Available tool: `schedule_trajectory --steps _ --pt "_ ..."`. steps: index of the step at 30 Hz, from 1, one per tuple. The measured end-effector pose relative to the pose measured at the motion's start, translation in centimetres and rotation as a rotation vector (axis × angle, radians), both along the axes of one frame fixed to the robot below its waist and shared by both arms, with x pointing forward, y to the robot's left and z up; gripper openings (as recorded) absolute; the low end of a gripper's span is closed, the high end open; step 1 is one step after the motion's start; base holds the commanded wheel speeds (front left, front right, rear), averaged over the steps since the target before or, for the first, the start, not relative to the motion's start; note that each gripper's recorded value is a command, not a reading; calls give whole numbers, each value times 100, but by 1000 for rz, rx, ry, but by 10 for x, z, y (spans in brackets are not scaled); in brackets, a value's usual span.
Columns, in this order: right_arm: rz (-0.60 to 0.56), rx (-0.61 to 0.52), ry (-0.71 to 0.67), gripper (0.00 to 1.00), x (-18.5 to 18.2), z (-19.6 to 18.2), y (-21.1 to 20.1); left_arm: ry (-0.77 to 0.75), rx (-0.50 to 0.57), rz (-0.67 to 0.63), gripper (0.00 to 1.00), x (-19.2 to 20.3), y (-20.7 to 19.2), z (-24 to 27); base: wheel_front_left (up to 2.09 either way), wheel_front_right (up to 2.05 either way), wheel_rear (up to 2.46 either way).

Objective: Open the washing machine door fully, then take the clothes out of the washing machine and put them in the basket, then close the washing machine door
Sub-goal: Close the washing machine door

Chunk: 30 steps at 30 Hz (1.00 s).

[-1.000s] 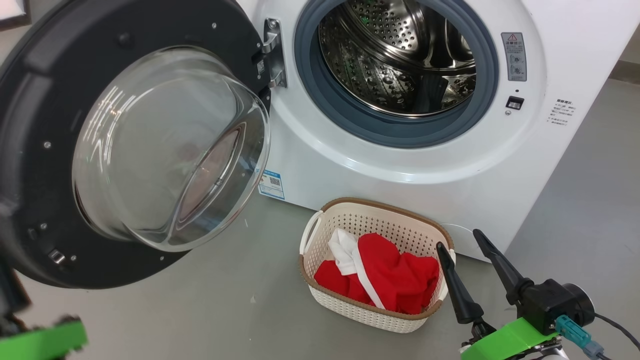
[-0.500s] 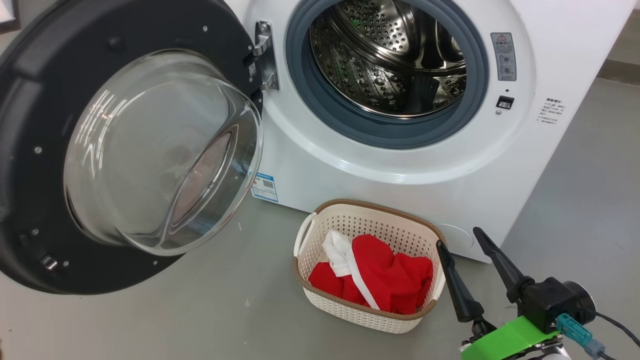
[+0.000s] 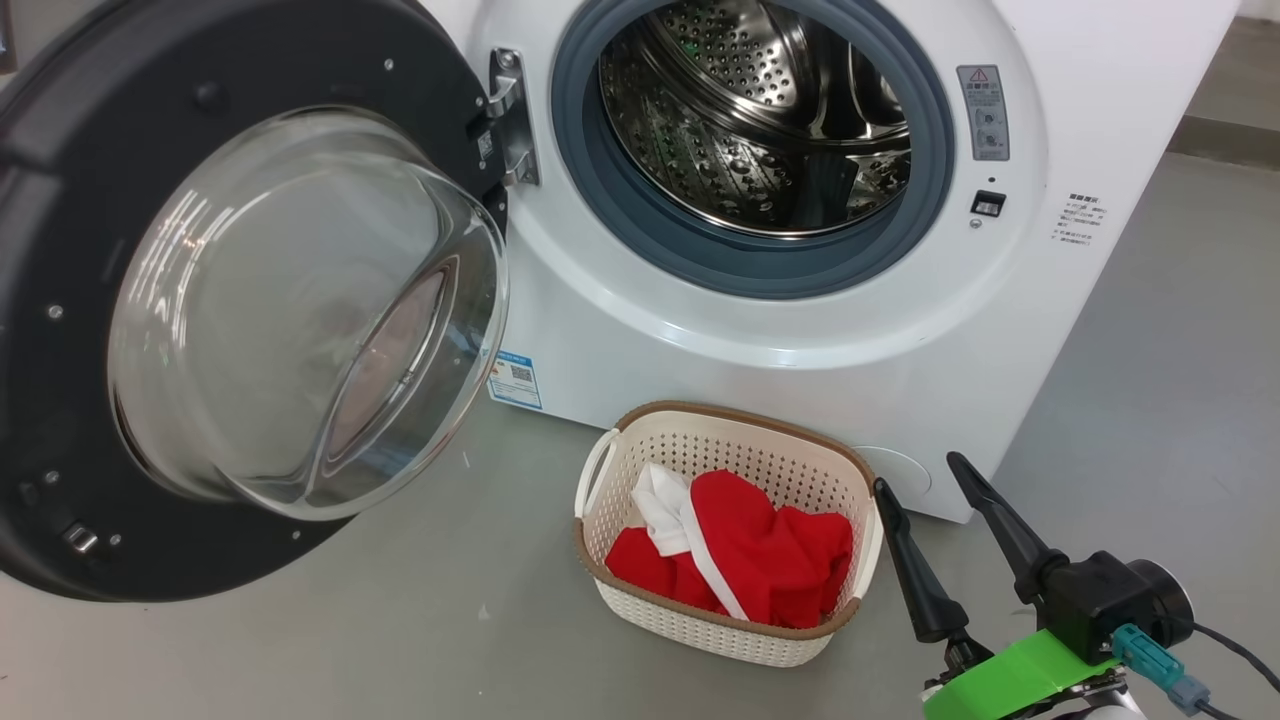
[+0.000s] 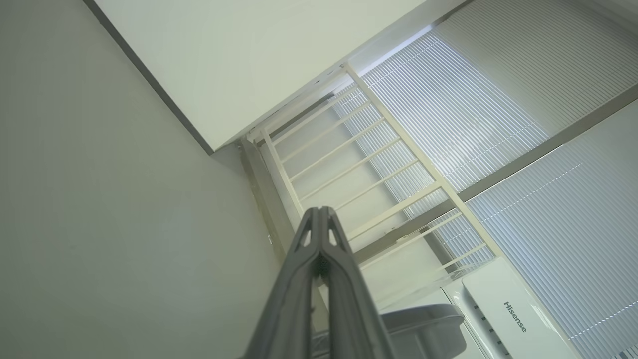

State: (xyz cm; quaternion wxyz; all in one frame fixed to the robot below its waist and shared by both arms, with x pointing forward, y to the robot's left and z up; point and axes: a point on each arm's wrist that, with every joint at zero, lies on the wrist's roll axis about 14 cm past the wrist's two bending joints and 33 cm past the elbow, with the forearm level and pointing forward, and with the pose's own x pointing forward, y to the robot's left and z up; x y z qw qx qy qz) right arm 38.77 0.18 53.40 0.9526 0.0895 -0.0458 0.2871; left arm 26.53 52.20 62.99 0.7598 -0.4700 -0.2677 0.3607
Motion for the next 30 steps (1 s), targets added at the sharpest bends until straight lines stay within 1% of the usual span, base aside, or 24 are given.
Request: schedule_trajectory --steps 2,8,12,16,23,30 --pt "-2 -4 -1 100 0 0 -1 -16 -68 -38 0 10 -1 -6 0 0 0" --pt "-10 -6 7 100 0 -2 -4 -2 -190 -146 0 31 -3 -18 0 0 0" --pt "-16 -9 8 100 0 -2 -6 34 -230 -210 0 42 -9 -25 0 0 0" --pt "-18 -13 9 100 -1 -3 -7 91 -272 -270 0 52 -20 -44 0 0 0" --pt "-11 -14 11 100 -3 -3 -6 145 -265 -372 0 61 -34 -56 0 0 0" --pt "-2 -9 12 100 -3 -3 -3 156 -246 -445 0 63 -40 -57 0 0 0"
